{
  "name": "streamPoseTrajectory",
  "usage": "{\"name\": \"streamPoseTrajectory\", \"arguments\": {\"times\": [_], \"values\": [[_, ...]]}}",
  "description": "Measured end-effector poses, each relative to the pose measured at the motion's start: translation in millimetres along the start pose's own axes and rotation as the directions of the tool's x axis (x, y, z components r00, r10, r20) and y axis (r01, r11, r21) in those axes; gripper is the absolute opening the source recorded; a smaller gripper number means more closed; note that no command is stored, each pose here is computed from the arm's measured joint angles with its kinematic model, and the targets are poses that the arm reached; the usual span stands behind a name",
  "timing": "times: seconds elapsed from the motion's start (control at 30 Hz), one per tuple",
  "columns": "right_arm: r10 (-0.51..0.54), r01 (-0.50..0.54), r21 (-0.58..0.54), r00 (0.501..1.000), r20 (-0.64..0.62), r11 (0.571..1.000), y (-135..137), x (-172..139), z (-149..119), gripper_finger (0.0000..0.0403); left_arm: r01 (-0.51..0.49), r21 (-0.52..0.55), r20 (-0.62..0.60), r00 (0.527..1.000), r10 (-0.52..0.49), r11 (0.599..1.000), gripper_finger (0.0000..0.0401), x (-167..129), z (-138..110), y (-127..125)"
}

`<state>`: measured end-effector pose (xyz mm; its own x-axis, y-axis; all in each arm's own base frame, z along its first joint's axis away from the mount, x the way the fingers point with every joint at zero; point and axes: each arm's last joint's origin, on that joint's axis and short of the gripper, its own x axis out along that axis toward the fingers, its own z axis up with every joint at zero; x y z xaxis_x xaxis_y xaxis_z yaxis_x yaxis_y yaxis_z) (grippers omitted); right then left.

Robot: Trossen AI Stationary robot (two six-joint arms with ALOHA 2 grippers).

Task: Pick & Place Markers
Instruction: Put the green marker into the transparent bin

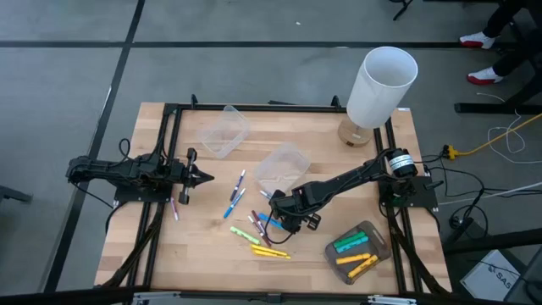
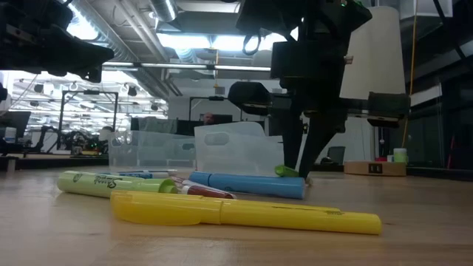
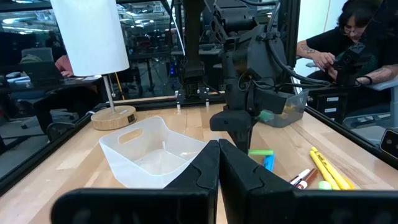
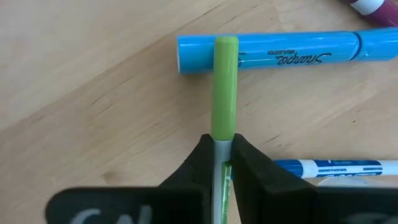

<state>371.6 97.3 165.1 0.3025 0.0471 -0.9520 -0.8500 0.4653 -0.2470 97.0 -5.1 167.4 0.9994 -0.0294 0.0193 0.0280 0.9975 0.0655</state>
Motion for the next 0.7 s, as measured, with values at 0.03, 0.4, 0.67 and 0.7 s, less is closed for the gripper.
{"name": "streamPoseTrajectory", "arguments": {"times": [0.03, 0.4, 0.67, 0.7], "values": [[0.000, 0.000, 0.005, 1.000, -0.001, 1.000, 0, 0, 0, 0.0031, 0.000, 0.000, 0.000, 1.000, 0.000, 1.000, 0.0004, 0, 0, 0], [-0.025, 0.026, 0.049, 1.000, -0.014, 0.998, -1, -13, 3, 0.0031, 0.000, 0.000, 0.000, 1.000, 0.000, 1.000, 0.0004, 0, 0, 0], [-0.070, 0.063, 0.158, 0.997, 0.035, 0.985, -9, -39, 15, 0.0031, -0.001, 0.000, 0.002, 1.000, 0.001, 1.000, 0.0004, 0, 0, 0], [-0.082, 0.071, 0.177, 0.995, 0.052, 0.982, -11, -44, 18, 0.0031, -0.002, 0.000, 0.005, 1.000, 0.002, 1.000, 0.0004, 0, 0, 0]]}}
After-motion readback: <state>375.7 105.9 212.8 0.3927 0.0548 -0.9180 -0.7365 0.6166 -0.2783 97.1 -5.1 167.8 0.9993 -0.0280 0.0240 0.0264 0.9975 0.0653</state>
